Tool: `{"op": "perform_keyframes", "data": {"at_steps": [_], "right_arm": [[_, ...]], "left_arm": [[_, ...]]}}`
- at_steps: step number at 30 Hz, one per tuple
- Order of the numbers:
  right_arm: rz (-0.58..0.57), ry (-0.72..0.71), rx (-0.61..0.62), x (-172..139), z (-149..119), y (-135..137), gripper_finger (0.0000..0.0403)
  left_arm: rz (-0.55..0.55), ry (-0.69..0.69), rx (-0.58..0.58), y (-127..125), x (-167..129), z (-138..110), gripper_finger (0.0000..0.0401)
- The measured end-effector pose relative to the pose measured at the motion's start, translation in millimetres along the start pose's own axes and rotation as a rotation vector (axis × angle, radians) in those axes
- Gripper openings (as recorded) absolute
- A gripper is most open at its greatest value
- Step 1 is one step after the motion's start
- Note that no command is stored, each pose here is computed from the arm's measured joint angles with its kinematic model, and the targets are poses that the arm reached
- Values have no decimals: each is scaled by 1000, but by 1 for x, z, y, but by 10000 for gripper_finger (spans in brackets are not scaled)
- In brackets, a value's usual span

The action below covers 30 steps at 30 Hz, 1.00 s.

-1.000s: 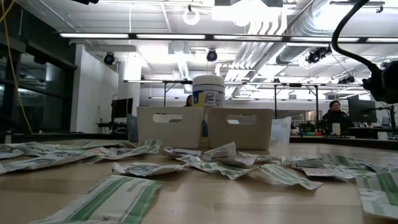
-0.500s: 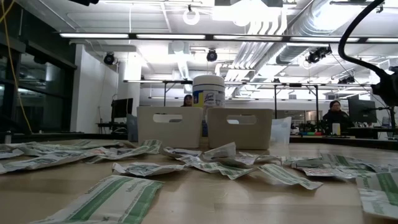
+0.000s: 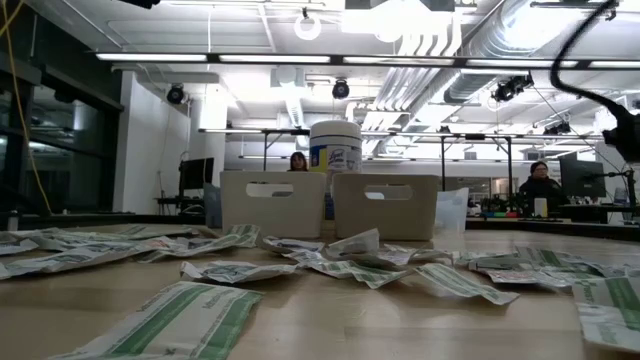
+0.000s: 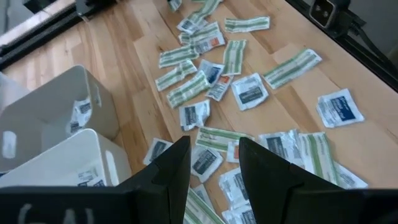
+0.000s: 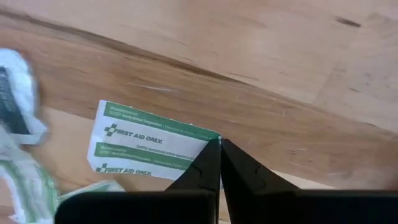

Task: Pick & Place First Aid Supplies
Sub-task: Put the band aid into the transparent bin

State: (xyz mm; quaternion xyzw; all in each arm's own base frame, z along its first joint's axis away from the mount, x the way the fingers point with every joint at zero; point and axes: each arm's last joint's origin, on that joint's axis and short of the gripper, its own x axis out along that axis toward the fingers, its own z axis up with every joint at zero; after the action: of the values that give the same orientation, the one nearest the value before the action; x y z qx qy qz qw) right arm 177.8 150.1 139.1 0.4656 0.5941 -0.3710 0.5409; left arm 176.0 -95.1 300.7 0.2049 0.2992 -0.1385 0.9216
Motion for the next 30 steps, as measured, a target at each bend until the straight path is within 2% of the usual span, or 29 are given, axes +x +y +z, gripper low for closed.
{"op": "perform_keyframes", "data": {"at_steps": [7, 13, 15, 20, 24, 30], "right_arm": [[53, -139, -14, -44, 16, 8, 0], [111, -327, -33, -84, 51, 2, 0], [143, -390, -44, -96, 66, -2, 0], [140, -520, -116, -125, 114, -20, 0], [111, -566, -191, -141, 158, -39, 0], [128, -628, -346, -157, 220, -68, 0]], "left_arm": [[110, -14, 16, 4, 0, 3, 133], [270, -38, 34, 9, -1, 8, 133], [308, -45, 18, 15, -1, 9, 133], [347, -33, -47, 35, 3, 6, 133], [389, -16, -105, 55, 6, 0, 133], [443, -32, -194, 84, 6, -6, 133]]}}
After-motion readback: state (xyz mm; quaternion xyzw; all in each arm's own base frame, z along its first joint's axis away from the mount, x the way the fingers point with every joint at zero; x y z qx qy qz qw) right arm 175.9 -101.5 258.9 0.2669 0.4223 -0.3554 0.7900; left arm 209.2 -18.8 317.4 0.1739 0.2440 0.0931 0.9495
